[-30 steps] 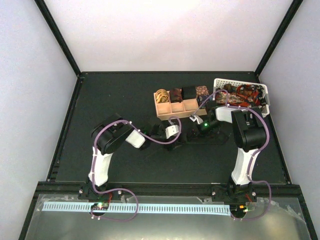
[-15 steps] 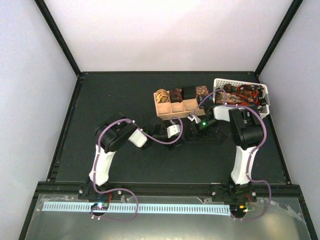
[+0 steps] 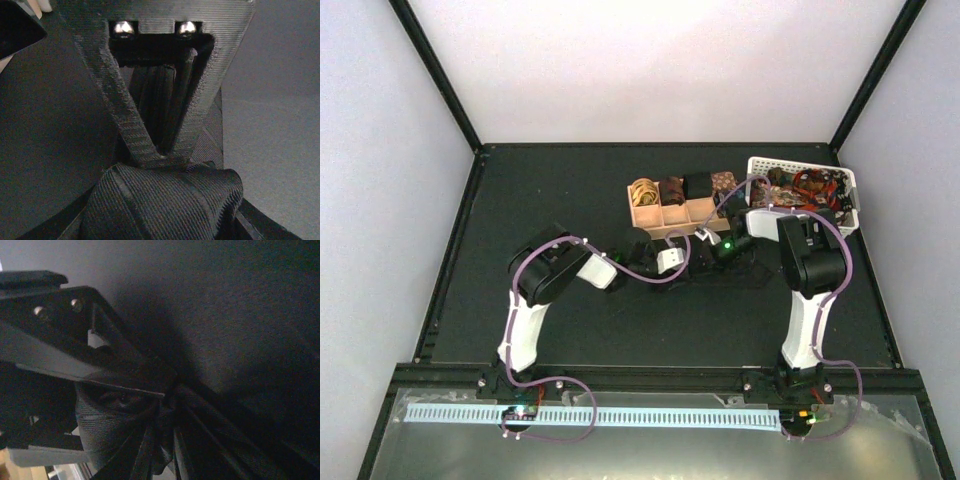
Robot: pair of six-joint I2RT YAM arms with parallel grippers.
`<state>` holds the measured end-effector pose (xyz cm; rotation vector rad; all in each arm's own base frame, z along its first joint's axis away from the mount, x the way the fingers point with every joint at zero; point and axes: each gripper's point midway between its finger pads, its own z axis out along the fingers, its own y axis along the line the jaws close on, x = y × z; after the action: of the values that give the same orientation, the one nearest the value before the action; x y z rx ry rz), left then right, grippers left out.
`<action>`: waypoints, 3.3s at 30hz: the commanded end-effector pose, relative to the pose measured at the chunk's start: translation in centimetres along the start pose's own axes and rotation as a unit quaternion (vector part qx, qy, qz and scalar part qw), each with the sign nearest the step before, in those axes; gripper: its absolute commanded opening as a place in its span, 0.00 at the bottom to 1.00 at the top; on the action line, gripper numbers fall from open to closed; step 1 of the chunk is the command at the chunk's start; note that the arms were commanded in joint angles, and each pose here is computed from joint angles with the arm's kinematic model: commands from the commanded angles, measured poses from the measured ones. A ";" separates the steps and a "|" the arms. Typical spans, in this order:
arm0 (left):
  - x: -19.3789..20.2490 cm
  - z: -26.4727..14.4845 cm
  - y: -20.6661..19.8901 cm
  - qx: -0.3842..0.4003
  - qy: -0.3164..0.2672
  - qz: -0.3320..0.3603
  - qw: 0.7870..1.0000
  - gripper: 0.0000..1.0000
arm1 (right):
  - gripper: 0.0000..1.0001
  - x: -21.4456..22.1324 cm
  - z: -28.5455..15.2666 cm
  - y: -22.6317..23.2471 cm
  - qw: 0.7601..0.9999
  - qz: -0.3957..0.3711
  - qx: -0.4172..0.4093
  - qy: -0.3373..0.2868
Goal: Roll the ties
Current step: Roll the tie at the center of the board.
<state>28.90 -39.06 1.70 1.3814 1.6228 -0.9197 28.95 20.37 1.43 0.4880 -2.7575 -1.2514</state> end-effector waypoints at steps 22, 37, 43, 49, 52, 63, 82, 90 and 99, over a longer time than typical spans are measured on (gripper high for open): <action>4.2 -0.3 0.3 -0.017 0.114 -0.040 0.992 0.49 | 0.41 -1.0 -1.3 2.3 1.000 -0.010 0.009 -0.020; 1.8 -0.6 0.3 -0.014 0.070 -0.038 0.997 0.75 | 0.01 0.7 -1.6 -1.8 0.996 -0.007 0.087 0.002; -1.0 -1.3 -0.1 -0.009 0.014 -0.029 0.999 0.83 | 0.01 1.0 -2.1 -2.9 0.992 -0.018 0.125 0.000; -1.4 -1.0 0.2 -0.017 -0.017 -0.039 0.999 0.85 | 0.01 1.5 -2.1 -3.4 0.990 -0.018 0.140 -0.001; -1.5 -0.4 0.4 -0.016 -0.035 -0.038 0.999 0.84 | 0.01 1.1 -2.0 -3.6 0.990 -0.018 0.139 -0.006; -2.5 2.0 -0.1 0.011 -0.069 -0.030 0.997 0.78 | 0.01 1.2 -1.5 -3.8 0.991 -0.012 0.130 -0.001; 3.4 -1.9 -0.1 -0.053 0.141 -0.027 0.988 0.45 | 0.18 -2.2 0.2 1.3 0.998 -0.045 0.047 -0.017; 5.5 -2.0 -0.1 -0.053 0.186 -0.025 0.981 0.45 | 0.42 -1.3 -2.8 3.2 0.997 -0.069 0.034 -0.026; 6.0 -1.9 -0.3 -0.048 0.196 -0.026 0.979 0.45 | 0.45 -1.1 -1.2 5.6 0.998 -0.057 -0.015 -0.023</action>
<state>29.57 -37.65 1.85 1.4357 1.7953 -0.6995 29.26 22.05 6.35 0.6508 -2.8258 -1.2924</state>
